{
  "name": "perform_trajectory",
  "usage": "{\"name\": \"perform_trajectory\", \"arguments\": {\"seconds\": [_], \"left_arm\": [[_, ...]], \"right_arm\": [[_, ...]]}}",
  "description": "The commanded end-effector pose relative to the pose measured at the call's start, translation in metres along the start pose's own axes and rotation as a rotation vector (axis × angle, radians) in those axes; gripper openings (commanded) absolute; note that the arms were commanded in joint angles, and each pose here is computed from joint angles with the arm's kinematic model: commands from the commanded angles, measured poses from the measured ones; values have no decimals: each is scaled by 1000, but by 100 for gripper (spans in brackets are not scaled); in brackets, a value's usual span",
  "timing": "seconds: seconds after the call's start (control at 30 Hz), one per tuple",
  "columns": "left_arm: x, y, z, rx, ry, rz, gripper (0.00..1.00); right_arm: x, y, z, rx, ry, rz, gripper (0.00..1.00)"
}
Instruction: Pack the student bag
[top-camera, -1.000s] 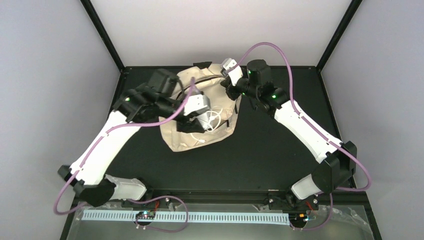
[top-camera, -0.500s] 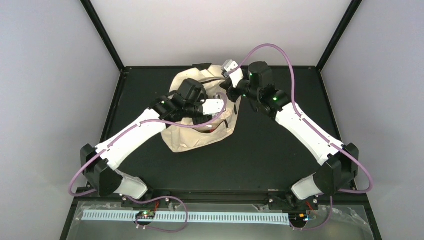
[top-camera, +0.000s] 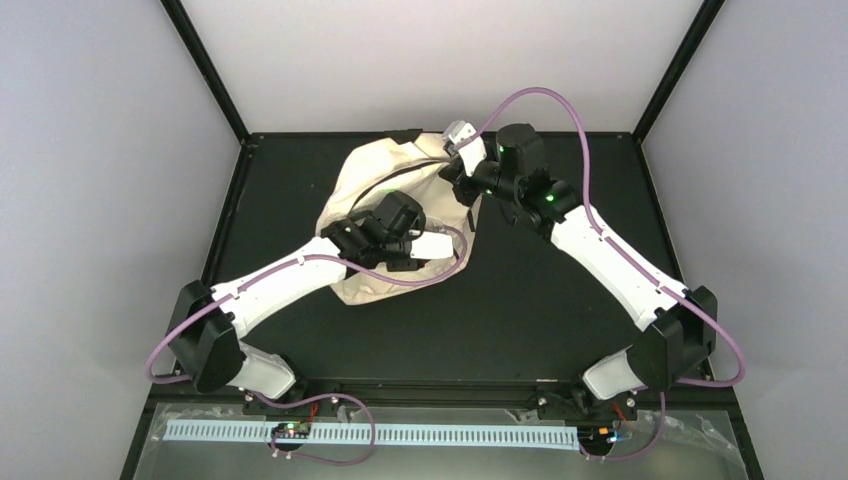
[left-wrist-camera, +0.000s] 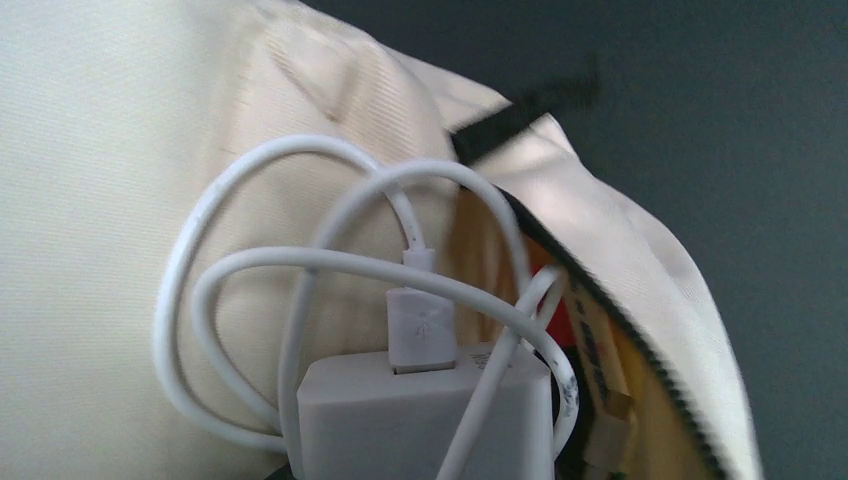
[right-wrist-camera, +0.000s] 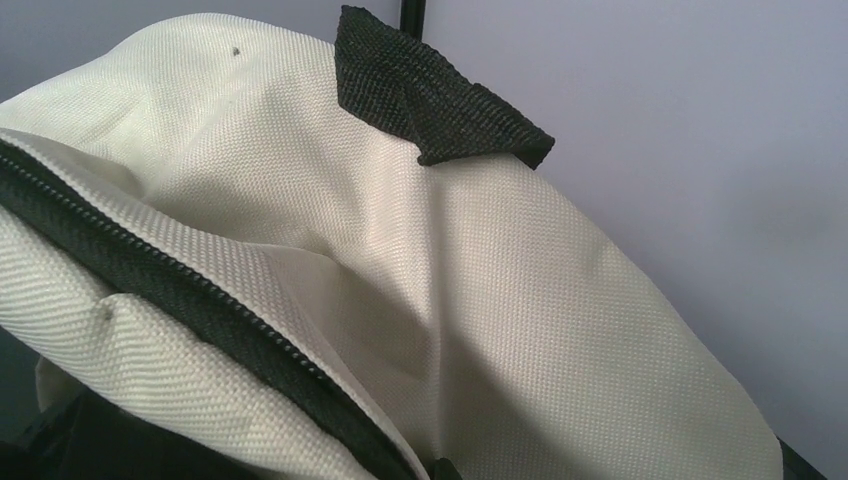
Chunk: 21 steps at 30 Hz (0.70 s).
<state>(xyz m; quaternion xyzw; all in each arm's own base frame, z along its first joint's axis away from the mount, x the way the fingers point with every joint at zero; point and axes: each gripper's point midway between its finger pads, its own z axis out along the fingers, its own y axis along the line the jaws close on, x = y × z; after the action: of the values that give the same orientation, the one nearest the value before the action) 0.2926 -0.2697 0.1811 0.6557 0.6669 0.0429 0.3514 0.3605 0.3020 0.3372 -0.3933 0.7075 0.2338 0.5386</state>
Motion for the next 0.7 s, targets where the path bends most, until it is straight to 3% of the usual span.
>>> {"name": "perform_trajectory", "arguments": {"seconds": [0.0,0.1,0.23,0.33,0.4,0.67], "left_arm": [[49,-43,14,144,178,49,2],[55,-55,10,199,189,48,13],[40,-54,-4,237,141,20,60],[18,-41,-25,243,77,-17,84],[8,-32,-38,236,42,-27,95],[-15,-23,-83,266,-37,-26,99]], "right_arm": [[-15,-10,-7,42,-42,-4,1],[-13,-10,-6,42,-37,-8,1],[-11,-10,-4,36,-31,-7,1],[-11,-9,-4,34,-29,-8,1],[-10,-10,-4,35,-28,-11,1],[-11,-9,-7,35,-27,-23,1]]}}
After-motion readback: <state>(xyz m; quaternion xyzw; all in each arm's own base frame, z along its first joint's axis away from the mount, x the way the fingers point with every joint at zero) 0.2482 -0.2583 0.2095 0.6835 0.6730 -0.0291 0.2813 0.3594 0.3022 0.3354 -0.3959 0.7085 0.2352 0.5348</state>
